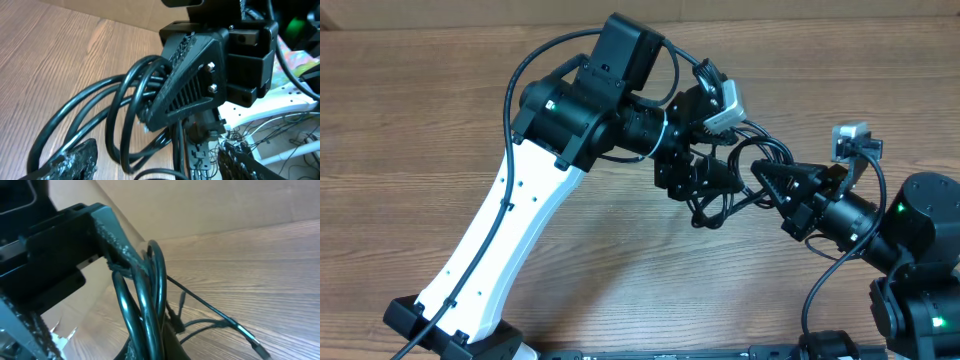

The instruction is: Untangle cables

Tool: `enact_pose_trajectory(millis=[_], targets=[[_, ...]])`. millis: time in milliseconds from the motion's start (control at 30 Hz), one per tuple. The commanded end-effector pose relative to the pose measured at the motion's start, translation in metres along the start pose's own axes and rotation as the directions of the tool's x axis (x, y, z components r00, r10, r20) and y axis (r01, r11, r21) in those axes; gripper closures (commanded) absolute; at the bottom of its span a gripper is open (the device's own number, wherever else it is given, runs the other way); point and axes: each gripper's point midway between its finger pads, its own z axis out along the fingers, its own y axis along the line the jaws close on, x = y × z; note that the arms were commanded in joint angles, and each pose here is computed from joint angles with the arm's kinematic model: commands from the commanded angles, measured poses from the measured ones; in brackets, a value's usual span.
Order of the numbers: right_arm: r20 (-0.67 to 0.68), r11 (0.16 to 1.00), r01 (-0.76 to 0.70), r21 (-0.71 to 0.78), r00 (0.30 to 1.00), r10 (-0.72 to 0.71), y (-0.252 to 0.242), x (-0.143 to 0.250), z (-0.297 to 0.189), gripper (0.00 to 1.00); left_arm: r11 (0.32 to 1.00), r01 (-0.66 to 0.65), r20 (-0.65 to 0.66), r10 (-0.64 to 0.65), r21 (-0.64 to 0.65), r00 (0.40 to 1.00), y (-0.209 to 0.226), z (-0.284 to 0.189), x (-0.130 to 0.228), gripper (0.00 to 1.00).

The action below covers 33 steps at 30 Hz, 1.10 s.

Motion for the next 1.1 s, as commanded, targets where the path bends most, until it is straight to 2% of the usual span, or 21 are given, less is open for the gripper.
enact_pose_trajectory(millis=[0,267,300,333,367,533,700,767,833,867,933,1000,1067], targets=[[-0.001,0.996,0.032,-0.088,0.999,-0.033,0.020,-0.003,-0.004,0.96,0.997,-0.068,0.042,0.066,0.034,0.997,-0.020,-0.007,-0.013,0.24],[-0.013,0.982,0.056,-0.179,0.998,-0.059,0.036,-0.002,-0.007,0.96,0.997,-0.070,0.042,0.068,0.044,0.997,-0.023,-0.006,-0.014,0.28],[-0.014,0.981,0.057,-0.185,0.998,-0.060,0.037,-0.001,-0.007,0.96,0.997,-0.070,0.043,0.068,0.046,0.997,-0.023,-0.006,-0.014,0.31],[-0.014,0.981,0.056,-0.185,0.998,-0.060,0.037,-0.001,-0.007,0.96,0.996,-0.070,0.045,0.067,0.052,0.997,-0.024,-0.005,-0.014,0.41],[-0.014,0.981,0.056,-0.184,0.998,-0.060,0.037,-0.001,-0.007,0.96,0.996,-0.070,0.046,0.067,0.054,0.997,-0.024,-0.005,-0.014,0.46],[-0.013,0.981,0.057,-0.183,0.998,-0.061,0.037,-0.002,-0.007,0.96,0.996,-0.069,0.046,0.067,0.053,0.997,-0.024,-0.006,-0.014,0.96],[-0.012,0.983,0.055,-0.175,0.998,-0.058,0.035,-0.002,-0.007,0.96,0.996,-0.066,0.043,0.064,0.053,0.997,-0.024,-0.006,-0.014,0.96],[-0.008,0.987,0.051,-0.154,0.999,-0.053,0.032,-0.002,-0.006,0.90,0.997,-0.066,0.042,0.063,0.051,0.997,-0.024,-0.006,-0.013,0.96],[-0.006,0.993,0.038,-0.113,0.999,-0.039,0.024,-0.002,-0.005,0.72,0.998,-0.060,0.033,0.059,0.036,0.998,-0.021,-0.005,-0.012,0.96],[-0.007,0.997,0.021,-0.069,1.000,-0.022,0.016,-0.001,-0.004,0.55,0.999,-0.032,0.012,0.032,-0.006,0.999,-0.014,-0.005,-0.009,0.96],[-0.012,1.000,-0.004,-0.007,1.000,0.004,0.004,0.002,-0.004,0.38,0.997,0.020,-0.014,-0.021,-0.070,1.000,-0.003,-0.006,-0.004,0.96],[-0.024,0.998,-0.032,0.053,0.999,0.033,-0.007,0.008,-0.004,0.25,0.987,0.077,-0.032,-0.082,-0.141,0.996,0.009,-0.007,0.001,0.96],[-0.028,0.996,-0.043,0.080,0.999,0.045,-0.013,0.010,-0.004,0.22,0.974,0.120,-0.040,-0.130,-0.193,0.991,0.018,-0.009,0.005,0.96]])
